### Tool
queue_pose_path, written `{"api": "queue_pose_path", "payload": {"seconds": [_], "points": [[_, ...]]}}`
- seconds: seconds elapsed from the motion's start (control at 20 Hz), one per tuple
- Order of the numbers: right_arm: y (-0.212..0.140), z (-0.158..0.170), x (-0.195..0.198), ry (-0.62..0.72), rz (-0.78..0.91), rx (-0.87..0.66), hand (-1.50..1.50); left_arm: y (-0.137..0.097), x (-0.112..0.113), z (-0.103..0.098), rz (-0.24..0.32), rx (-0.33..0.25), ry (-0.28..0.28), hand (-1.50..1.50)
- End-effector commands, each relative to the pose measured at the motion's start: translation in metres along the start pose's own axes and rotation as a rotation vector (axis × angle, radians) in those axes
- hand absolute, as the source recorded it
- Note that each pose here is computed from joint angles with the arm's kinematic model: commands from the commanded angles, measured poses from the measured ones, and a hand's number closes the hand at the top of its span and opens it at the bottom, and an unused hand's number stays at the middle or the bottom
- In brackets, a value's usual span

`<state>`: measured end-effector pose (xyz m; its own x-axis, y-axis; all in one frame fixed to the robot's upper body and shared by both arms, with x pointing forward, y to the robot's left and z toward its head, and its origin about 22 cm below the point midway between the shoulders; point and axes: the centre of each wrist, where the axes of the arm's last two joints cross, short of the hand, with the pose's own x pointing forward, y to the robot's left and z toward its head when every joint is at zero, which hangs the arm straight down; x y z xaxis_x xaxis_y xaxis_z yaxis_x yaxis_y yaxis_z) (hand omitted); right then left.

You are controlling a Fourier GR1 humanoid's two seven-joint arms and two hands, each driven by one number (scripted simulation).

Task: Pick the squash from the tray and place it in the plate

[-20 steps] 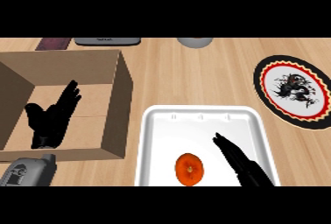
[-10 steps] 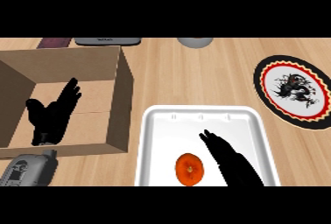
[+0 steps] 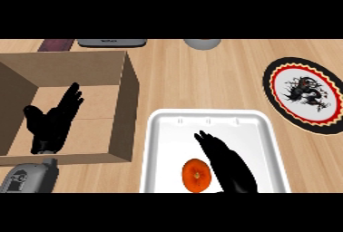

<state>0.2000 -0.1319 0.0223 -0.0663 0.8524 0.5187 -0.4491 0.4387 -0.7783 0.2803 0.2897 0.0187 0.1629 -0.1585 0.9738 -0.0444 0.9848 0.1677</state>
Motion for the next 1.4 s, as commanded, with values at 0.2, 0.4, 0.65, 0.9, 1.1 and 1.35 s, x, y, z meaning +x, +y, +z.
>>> {"api": "queue_pose_path", "payload": {"seconds": [0.2,0.4,0.65,0.9,1.1,1.35], "points": [[0.029,-0.01,0.005,0.03,0.047,0.016,-1.5,-0.007,-0.005,-0.004,0.005,0.01,0.006,0.0],[0.026,-0.037,0.003,0.023,0.063,0.025,-1.5,-0.01,0.003,0.0,-0.016,0.023,0.005,0.0],[0.031,-0.046,-0.003,0.001,0.094,0.136,1.5,-0.001,-0.01,0.005,0.0,-0.021,0.016,0.0],[0.029,-0.026,0.017,-0.081,0.126,0.14,1.5,0.011,-0.012,0.009,0.016,0.005,0.019,0.0],[0.034,-0.041,0.013,-0.101,0.094,0.108,1.5,0.0,0.003,0.004,-0.009,0.002,-0.008,0.0],[-0.021,-0.089,0.004,-0.054,0.034,0.075,1.5,-0.005,0.008,0.006,-0.004,-0.006,-0.001,0.0]]}}
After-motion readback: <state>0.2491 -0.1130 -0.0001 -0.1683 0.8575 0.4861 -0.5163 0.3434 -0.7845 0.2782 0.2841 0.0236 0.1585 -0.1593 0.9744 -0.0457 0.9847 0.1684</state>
